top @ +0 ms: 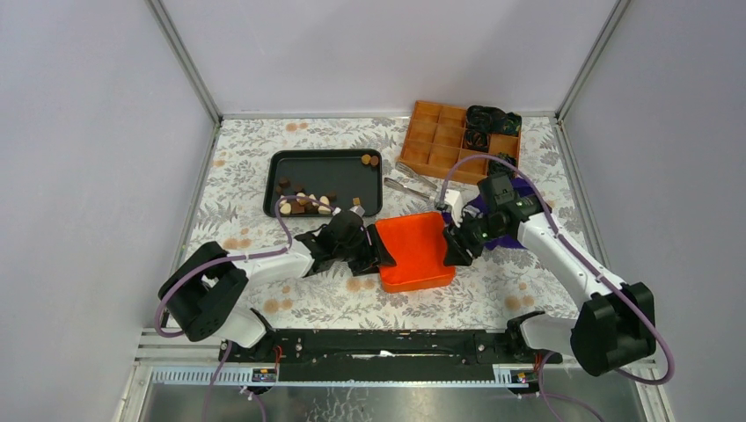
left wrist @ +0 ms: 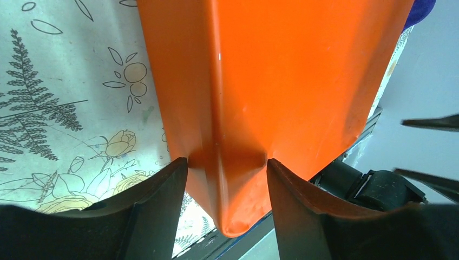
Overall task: Pack the chocolate
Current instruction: Close the box lid on the packing box.
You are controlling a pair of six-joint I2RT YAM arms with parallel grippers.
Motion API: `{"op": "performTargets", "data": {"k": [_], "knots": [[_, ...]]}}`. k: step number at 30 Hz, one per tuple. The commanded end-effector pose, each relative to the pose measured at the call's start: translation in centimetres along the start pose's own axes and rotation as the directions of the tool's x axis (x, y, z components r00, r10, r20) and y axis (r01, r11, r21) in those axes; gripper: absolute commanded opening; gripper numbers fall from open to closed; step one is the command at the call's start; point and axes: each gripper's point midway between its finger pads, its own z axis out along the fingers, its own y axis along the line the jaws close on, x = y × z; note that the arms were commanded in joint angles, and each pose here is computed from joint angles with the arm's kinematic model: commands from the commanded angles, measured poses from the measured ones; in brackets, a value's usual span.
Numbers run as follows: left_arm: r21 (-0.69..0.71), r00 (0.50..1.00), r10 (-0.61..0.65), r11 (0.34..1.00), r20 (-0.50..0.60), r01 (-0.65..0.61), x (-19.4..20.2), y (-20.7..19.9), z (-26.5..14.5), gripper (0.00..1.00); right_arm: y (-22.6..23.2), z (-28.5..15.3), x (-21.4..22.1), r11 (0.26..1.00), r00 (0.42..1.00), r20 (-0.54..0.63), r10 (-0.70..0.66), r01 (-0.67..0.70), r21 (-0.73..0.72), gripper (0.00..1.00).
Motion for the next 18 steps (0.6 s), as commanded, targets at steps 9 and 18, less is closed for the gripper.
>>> {"op": "performTargets", "data": {"k": [9,18], "knots": [[0.064,0.995,0.047,0.997,0.083,-0.053,-1.7,-2.9,-1.3,0.7,-4.9,1.5,6.0,0.962,0.963,-0.212,0.164,-0.109,0.25,0.44],[0.039,0.996,0.064,0.997,0.062,-0.066,-1.7,-2.7,-0.7,0.68,-4.8,0.8,5.2,0.958,0.958,-0.216,0.191,-0.133,0.254,0.47]]}}
